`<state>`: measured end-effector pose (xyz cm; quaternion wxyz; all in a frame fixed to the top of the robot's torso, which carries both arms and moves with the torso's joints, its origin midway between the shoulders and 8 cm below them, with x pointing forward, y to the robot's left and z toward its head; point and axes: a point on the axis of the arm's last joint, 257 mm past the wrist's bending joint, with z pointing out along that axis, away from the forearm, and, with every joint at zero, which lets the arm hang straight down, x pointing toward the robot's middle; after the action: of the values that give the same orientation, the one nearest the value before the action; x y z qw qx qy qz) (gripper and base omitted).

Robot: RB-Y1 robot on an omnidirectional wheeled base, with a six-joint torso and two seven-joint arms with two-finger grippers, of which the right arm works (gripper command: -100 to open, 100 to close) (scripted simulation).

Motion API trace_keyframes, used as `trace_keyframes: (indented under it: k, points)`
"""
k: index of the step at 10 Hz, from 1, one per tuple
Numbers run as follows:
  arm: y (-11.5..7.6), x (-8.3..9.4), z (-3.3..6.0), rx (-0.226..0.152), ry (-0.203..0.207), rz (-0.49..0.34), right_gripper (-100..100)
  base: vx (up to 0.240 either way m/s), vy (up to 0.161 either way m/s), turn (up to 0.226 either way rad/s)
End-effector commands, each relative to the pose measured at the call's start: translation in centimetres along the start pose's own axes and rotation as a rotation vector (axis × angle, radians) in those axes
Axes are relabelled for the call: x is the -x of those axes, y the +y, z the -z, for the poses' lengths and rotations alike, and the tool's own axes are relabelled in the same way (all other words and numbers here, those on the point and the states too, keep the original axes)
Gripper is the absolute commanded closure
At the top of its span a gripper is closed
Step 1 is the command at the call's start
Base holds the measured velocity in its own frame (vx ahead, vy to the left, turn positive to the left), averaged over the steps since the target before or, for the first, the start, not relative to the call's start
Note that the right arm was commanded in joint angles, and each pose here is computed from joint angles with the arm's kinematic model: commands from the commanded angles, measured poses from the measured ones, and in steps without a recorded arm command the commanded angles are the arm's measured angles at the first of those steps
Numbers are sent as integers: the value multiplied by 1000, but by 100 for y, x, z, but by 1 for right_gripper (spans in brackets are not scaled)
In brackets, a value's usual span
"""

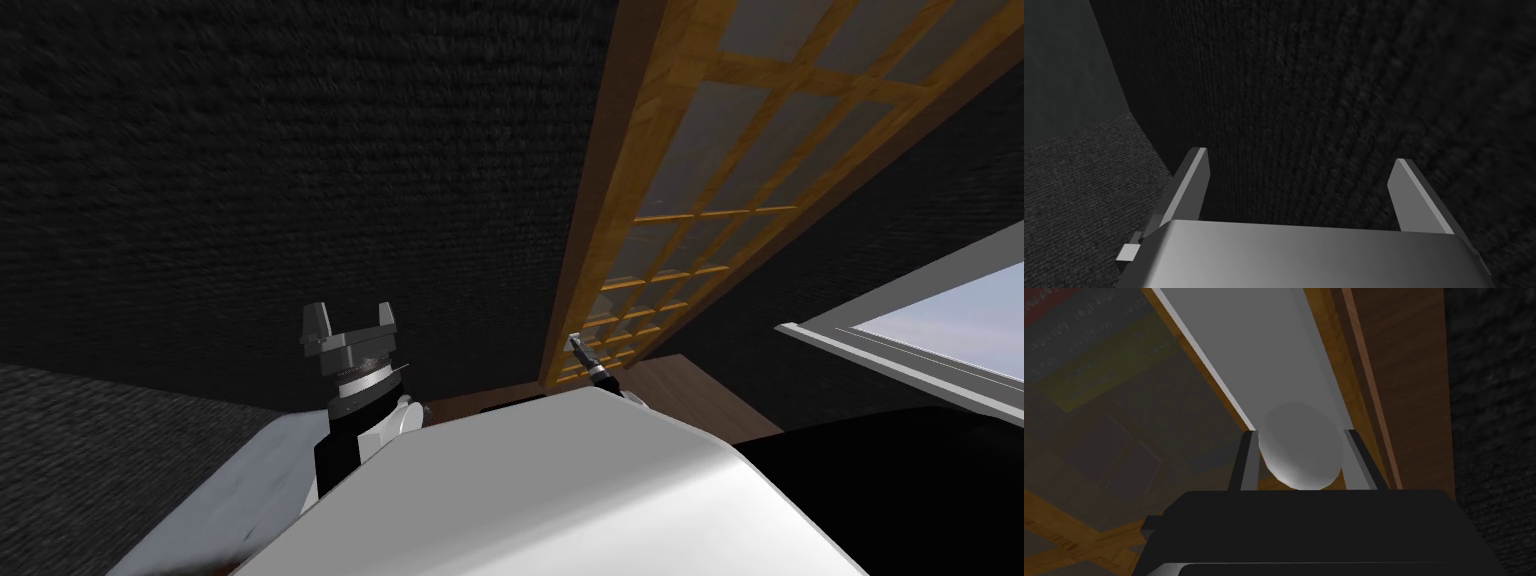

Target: Pull the door open

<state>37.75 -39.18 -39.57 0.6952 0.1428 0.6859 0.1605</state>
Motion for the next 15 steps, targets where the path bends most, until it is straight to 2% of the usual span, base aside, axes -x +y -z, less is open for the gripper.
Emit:
trace_keyframes:
  k: [1,7,8,12,15]
  points:
    - [6,-3,-5,-4,-4,-59,100,-40,-10,43]
    - [5,19,-47,-17,-23,-237,100,-45,-23,53]
    - [5,19,-47,-17,-23,-242,100,-32,-18,30]
    - [4,35,-82,-26,-40,-381,100,-51,-25,60]
    - [4,40,-94,-28,-46,-437,100,-37,-17,41]
